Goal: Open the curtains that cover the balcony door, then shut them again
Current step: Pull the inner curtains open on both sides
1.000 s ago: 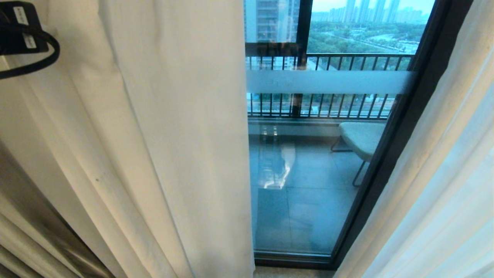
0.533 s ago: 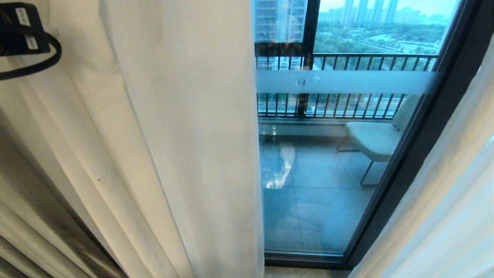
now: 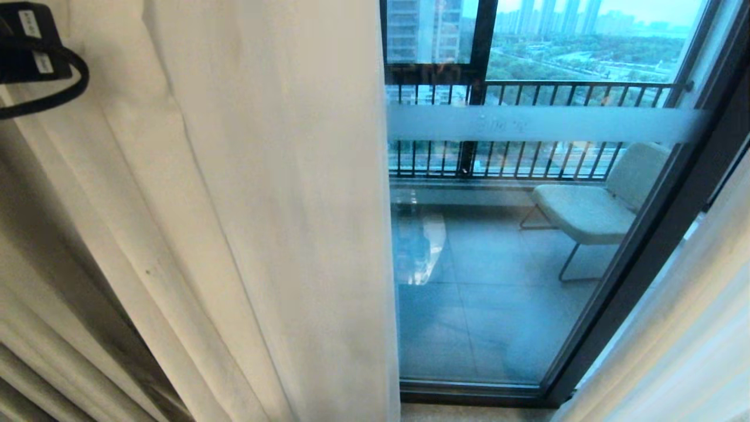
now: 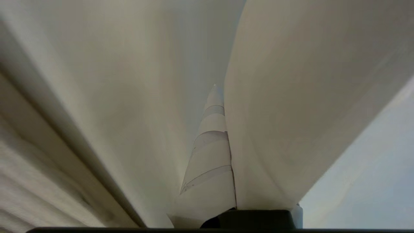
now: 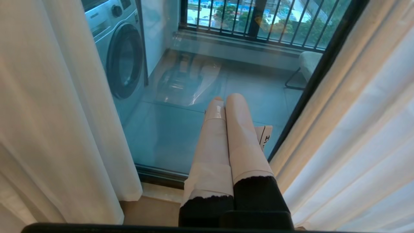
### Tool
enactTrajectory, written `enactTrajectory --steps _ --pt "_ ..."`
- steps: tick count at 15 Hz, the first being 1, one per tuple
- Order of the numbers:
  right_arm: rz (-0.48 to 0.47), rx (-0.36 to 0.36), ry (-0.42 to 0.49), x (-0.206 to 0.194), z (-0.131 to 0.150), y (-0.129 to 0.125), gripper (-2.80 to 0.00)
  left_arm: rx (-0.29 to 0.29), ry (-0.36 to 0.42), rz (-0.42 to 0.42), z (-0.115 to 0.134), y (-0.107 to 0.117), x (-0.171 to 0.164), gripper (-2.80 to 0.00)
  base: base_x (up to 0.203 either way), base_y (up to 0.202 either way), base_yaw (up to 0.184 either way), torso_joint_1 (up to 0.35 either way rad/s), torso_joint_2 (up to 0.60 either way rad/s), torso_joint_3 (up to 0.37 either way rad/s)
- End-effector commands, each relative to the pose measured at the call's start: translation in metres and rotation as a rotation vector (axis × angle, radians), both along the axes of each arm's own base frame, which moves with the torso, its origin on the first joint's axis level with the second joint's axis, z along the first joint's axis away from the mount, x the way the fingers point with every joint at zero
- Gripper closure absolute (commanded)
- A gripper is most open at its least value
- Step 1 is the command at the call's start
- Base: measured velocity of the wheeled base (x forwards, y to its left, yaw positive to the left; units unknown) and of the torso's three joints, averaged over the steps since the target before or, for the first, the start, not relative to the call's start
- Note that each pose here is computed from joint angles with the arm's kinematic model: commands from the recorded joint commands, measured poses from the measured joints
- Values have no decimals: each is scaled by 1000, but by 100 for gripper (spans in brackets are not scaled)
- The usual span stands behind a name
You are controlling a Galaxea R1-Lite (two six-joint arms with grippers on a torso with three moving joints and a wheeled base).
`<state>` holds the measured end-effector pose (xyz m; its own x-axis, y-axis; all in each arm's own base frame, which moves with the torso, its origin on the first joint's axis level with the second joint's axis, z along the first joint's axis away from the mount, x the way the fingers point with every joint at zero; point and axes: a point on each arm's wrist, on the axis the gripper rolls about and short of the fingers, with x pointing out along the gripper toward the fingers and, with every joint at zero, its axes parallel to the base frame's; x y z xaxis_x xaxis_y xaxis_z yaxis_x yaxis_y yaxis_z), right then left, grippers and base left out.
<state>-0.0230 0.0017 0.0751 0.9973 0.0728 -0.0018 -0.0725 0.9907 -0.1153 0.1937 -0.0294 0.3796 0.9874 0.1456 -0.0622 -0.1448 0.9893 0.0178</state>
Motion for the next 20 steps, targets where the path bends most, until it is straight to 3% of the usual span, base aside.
enactTrajectory --steps 1,8,14,20 --pt "1 -1 1 0 0 0 0 1 0 1 0 0 0 0 0 0 0 0 0 0" --pt "1 -1 1 0 0 0 0 -4 -9 -8 2 0 -4 0 0 0 0 0 0 0" --pt "1 -1 1 0 0 0 0 -18 -70 -22 12 -3 -2 0 0 0 0 0 0 0" --pt "1 -1 1 0 0 0 0 -41 -134 101 17 21 19 0 0 0 0 0 0 0"
